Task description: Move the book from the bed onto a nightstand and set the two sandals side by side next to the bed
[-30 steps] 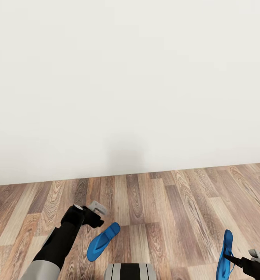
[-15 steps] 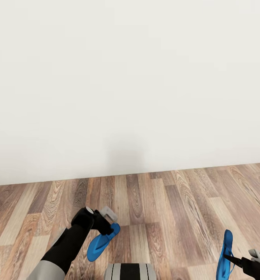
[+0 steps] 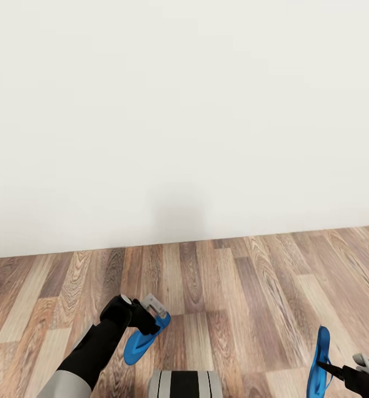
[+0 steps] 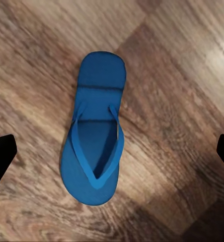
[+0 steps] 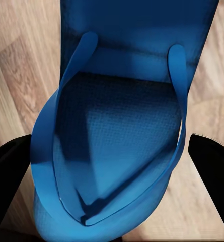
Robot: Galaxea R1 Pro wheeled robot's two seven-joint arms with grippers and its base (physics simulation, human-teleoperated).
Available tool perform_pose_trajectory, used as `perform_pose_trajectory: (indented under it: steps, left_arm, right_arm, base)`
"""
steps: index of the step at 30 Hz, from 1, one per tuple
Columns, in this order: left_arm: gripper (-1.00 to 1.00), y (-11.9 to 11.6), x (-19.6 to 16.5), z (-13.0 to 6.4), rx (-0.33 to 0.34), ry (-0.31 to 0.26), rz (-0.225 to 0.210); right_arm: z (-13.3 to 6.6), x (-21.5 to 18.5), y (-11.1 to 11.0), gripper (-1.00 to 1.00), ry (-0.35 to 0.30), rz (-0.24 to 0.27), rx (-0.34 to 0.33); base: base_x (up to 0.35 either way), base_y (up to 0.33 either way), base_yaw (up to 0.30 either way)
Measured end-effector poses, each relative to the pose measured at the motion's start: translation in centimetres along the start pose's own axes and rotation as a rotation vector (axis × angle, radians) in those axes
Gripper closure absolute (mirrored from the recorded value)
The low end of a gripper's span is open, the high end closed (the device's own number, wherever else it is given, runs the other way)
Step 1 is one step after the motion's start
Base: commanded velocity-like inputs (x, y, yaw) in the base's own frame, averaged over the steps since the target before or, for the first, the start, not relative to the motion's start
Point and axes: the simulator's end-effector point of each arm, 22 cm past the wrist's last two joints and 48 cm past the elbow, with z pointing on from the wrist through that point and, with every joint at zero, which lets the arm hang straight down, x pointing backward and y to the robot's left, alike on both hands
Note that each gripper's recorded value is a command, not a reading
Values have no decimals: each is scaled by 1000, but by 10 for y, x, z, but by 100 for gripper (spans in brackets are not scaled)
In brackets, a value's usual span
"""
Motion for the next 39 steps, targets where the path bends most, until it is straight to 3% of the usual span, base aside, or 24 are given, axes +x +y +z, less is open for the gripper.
perform_pose_trajectory:
  steps: [5, 8, 10, 12, 15, 18, 29, 39]
  left_arm:
    - [-100, -1, 1, 2, 3, 4, -1]
    - [-100, -1, 1, 2, 4, 3, -1]
    - [-100, -2, 0, 2, 5, 2, -1]
    - [-100, -3, 0, 2, 5, 2, -1]
    - [-100, -3, 0, 2, 5, 3, -1]
    - [-100, -2, 0, 2, 5, 3, -1]
    - [-100, -1, 1, 2, 1, 7, -2]
    - [-100, -4, 15, 19, 23, 38, -11]
  right_arm:
    - [-1, -2, 0, 100, 3, 13, -3]
    - [-1, -2, 5, 100, 43, 81, -14]
    - [1, -9, 16, 100, 78, 132, -35]
    - [3, -30, 44, 100, 119, 174, -82]
    - [1, -64, 81, 100, 135, 171, -138]
    - [-7, -91, 98, 100, 102, 166, -167]
    - [-15, -109, 104, 100, 65, 165, -179]
    - [-1, -97, 93, 100, 98, 182, -158]
  base:
    - [0, 0, 0]
    - [0, 0, 0]
    - [0, 0, 0]
    - [0, 0, 0]
    - [0, 0, 0]
    - [0, 0, 0]
    - [0, 0, 0]
    - [0, 0, 0]
